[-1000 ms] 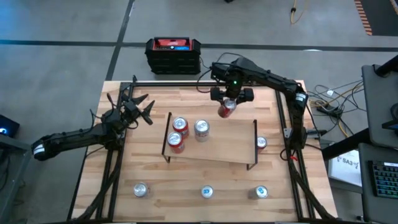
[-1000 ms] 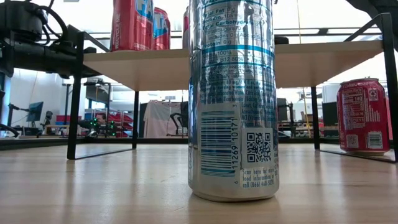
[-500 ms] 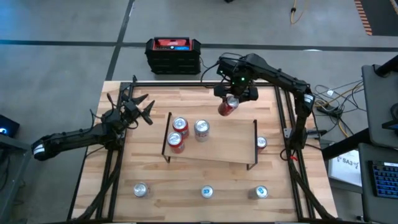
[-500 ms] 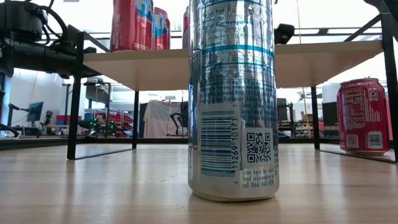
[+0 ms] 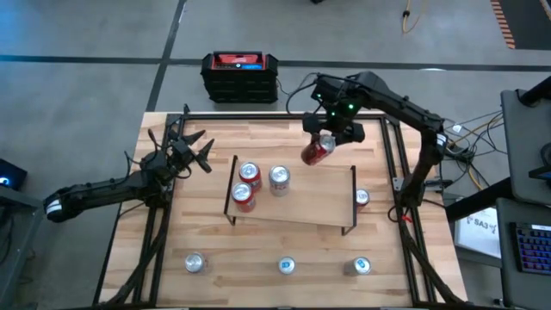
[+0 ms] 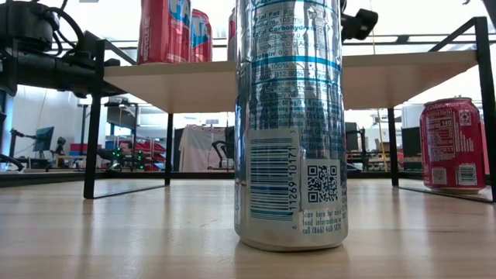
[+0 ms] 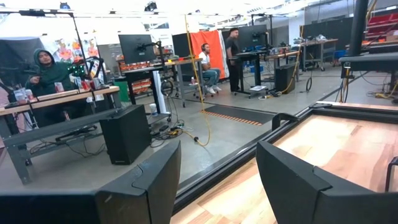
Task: Place canned beverage on shelf
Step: Put the top red soda can on the shelf
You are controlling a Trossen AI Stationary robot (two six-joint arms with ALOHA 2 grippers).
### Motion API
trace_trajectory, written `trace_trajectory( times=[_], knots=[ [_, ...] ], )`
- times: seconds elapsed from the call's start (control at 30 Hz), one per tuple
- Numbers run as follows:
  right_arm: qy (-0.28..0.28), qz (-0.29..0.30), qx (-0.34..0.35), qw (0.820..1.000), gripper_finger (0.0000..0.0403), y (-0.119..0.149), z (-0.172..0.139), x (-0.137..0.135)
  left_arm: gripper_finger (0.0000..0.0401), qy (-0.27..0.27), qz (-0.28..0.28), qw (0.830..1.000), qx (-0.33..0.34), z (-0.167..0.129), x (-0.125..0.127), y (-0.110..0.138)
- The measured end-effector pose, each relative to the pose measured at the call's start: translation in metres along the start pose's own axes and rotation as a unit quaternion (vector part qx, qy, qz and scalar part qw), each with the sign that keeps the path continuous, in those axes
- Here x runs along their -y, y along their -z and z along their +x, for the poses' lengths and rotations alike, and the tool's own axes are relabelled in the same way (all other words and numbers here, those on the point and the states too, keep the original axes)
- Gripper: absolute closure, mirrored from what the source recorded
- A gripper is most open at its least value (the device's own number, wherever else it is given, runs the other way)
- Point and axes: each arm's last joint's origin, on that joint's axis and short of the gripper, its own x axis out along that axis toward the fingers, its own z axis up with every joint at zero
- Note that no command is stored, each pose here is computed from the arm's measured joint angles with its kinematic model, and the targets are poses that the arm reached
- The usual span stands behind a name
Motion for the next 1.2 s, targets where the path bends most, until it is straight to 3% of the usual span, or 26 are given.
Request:
trace_trajectory(
  times=[0.17,0.7,0.83,1.0,1.2],
  knots=[
    [0.005,-0.005,-0.033,0.999,0.0097,0.013,0.007,0.001,0.0206,0.000,0.000,1.000,0.000,0.000,0.000,0.000],
    [0.046,0.073,-0.059,0.994,0.0097,0.053,0.012,0.036,0.0206,0.000,0.000,1.000,0.000,0.000,0.000,0.000],
    [0.058,0.080,-0.057,0.993,0.0097,0.055,0.017,0.038,0.0206,0.000,0.000,1.000,0.000,0.000,0.000,0.000],
    [0.076,0.133,-0.041,0.987,0.0097,0.051,0.024,0.039,0.0206,0.000,0.000,1.000,0.000,0.000,0.000,0.000],
    [0.083,0.132,-0.038,0.987,0.0096,0.050,0.028,0.040,0.0206,0.000,0.000,1.000,0.000,0.000,0.000,0.000]
  ],
)
